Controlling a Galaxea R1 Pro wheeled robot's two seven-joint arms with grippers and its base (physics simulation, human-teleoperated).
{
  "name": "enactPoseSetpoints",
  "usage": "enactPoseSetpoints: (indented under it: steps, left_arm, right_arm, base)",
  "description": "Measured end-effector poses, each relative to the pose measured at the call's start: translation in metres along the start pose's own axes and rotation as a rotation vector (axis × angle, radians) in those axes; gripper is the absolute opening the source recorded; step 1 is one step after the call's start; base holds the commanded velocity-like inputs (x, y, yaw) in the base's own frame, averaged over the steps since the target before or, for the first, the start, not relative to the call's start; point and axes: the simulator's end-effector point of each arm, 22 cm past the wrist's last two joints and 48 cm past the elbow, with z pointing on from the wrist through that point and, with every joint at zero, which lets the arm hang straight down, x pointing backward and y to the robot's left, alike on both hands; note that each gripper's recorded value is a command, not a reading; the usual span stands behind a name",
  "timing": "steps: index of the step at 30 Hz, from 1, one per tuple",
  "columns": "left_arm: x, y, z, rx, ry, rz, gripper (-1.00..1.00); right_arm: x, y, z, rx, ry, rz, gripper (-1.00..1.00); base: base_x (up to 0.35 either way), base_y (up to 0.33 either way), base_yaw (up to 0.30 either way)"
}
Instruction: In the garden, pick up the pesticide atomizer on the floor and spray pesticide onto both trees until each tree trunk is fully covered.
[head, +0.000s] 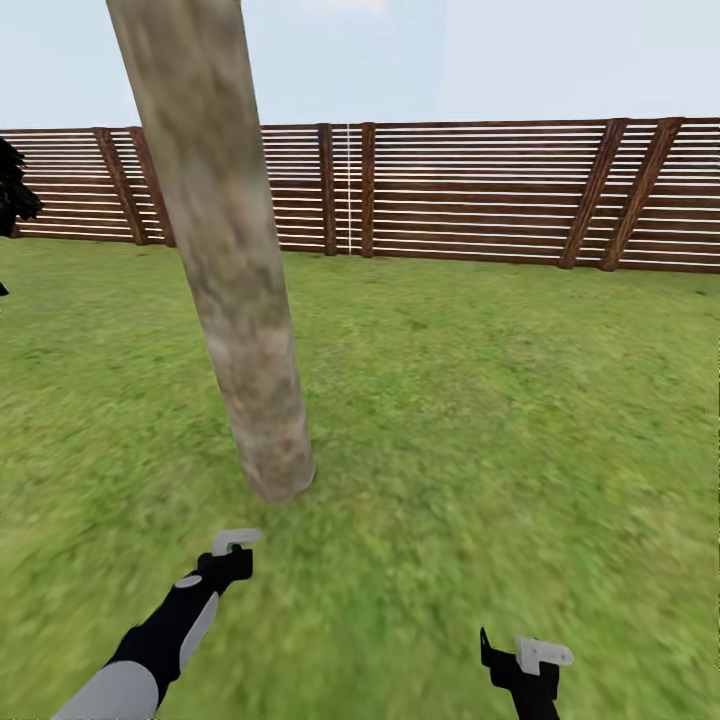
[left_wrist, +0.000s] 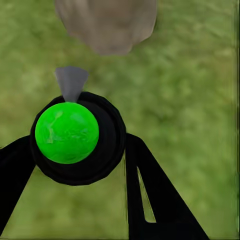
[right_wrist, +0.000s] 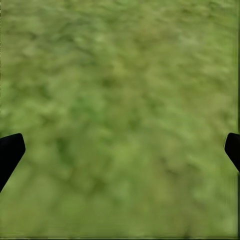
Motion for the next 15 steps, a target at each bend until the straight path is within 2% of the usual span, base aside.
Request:
enactPoseSetpoints:
  steps: [3,5,7,9,11,15]
  left_arm:
    - [-0.004,-0.011,0.000,0.015,-0.010,-0.003,-1.00]
    - [-0.006,-0.061,-0.002,0.082,-0.016,0.024,-1.00]
    - [-0.018,-0.070,-0.003,0.095,-0.033,0.035,-1.00]
    - [-0.022,-0.063,-0.002,0.084,-0.036,0.040,-1.00]
    - [-0.025,-0.039,-0.001,0.050,-0.039,0.051,-1.00]
    - [-0.024,-0.022,0.000,0.025,-0.036,0.057,-1.00]
  right_arm:
    - [0.000,0.000,0.000,0.000,0.000,0.000,1.00]
    - [0.000,0.000,0.000,0.001,0.000,0.000,1.00]
    - [0.000,0.000,0.000,0.001,0.000,0.000,1.00]
    - [0.000,-0.001,0.000,0.002,0.000,0.000,1.00]
    - [0.000,0.000,0.000,0.002,0.000,0.001,1.00]
    - [0.000,0.000,0.000,0.002,-0.001,0.001,1.00]
  base:
    - [-0.024,0.000,0.000]
    - [-0.002,0.000,0.000]
    - [0.000,0.000,0.000]
    - [0.000,0.000,0.000]
    - [0.000,0.000,0.000]
    - [0.000,0.000,0.000]
